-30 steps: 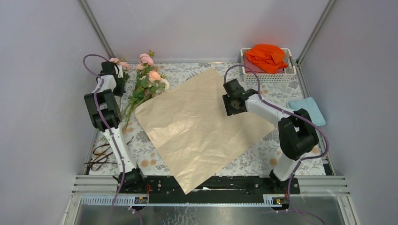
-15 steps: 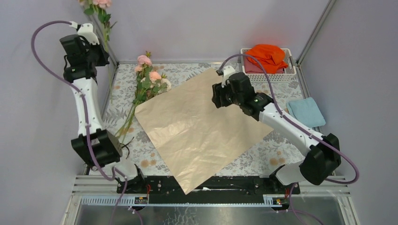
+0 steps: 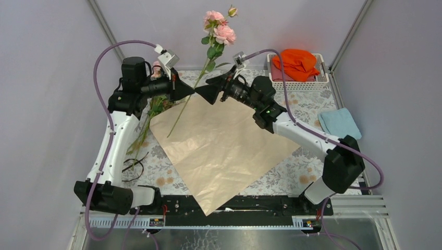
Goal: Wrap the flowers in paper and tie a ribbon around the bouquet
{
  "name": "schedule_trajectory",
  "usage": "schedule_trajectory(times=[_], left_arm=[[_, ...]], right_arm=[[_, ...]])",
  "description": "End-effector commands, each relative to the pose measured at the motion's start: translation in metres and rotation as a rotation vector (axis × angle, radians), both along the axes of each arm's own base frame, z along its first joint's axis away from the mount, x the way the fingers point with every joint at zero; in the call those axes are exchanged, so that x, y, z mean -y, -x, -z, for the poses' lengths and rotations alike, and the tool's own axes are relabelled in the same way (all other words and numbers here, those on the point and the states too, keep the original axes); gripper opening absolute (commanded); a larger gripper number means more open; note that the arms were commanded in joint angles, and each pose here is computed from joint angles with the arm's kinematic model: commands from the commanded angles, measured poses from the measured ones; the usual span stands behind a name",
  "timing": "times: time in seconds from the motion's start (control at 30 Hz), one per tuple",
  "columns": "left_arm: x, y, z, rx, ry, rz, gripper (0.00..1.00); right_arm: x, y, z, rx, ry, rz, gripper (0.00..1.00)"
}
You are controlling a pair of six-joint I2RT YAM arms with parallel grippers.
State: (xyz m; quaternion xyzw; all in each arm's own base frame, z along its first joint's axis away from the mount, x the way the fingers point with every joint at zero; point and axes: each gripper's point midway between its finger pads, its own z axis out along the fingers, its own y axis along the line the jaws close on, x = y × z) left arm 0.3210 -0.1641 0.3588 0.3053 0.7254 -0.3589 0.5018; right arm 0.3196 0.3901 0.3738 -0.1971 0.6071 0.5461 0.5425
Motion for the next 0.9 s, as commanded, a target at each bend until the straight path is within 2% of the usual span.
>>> schedule_trajectory(times=[0.0, 0.1, 0.17, 0.2, 0.3, 0.33, 0.37, 0.4, 0.43, 0.47, 0.57, 0.67, 0.73, 0.87], left_arm=[[0.018, 0.017, -0.005, -0.016, 0.036, 0.075, 0.0], [0.031, 0.024, 0.007, -0.049, 0.022, 0.11, 0.0], [0.039, 0.027, 0.016, -0.07, 0.012, 0.129, 0.0], [0.042, 0.028, 0.019, -0.076, 0.008, 0.138, 0.0], [0.045, 0.029, 0.023, -0.085, 0.0, 0.136, 0.0], [0.042, 0.024, 0.025, -0.091, -0.01, 0.102, 0.0], [0.036, 0.016, 0.031, -0.104, -0.037, 0.042, 0.21], [0.029, 0.006, 0.038, -0.114, -0.072, -0.025, 0.6], [0.015, -0.005, 0.047, -0.117, -0.132, -0.113, 0.91], [0.0, -0.016, 0.058, -0.123, -0.2, -0.204, 0.98], [-0.063, -0.042, 0.094, -0.144, -0.4, -0.434, 0.99], [-0.135, -0.054, 0.135, -0.211, -0.511, -0.609, 0.98], [-0.185, -0.055, 0.156, -0.26, -0.566, -0.719, 0.98], [-0.269, -0.046, 0.188, -0.325, -0.704, -0.887, 0.98]], right_arm=[[0.004, -0.009, -0.06, 0.021, -0.25, 0.076, 0.98], [0.005, -0.016, -0.061, 0.011, -0.287, 0.099, 0.92], [-0.002, -0.019, -0.061, -0.002, -0.296, 0.078, 0.81], [-0.006, -0.022, -0.058, -0.017, -0.295, 0.071, 0.69], [-0.006, -0.031, -0.047, -0.064, -0.276, 0.113, 0.11], [-0.001, -0.036, -0.041, -0.08, -0.256, 0.155, 0.0], [0.006, -0.042, -0.032, -0.096, -0.215, 0.209, 0.0], [0.013, -0.047, -0.022, -0.11, -0.162, 0.26, 0.0], [0.021, -0.055, 0.001, -0.159, -0.062, 0.319, 0.0], [0.03, -0.063, 0.02, -0.201, 0.04, 0.361, 0.0], [0.058, -0.08, 0.091, -0.394, 0.333, 0.397, 0.0], [0.075, -0.085, 0.159, -0.552, 0.543, 0.368, 0.0], [0.079, -0.093, 0.192, -0.612, 0.624, 0.381, 0.0], [0.089, -0.117, 0.245, -0.723, 0.683, 0.426, 0.0]])
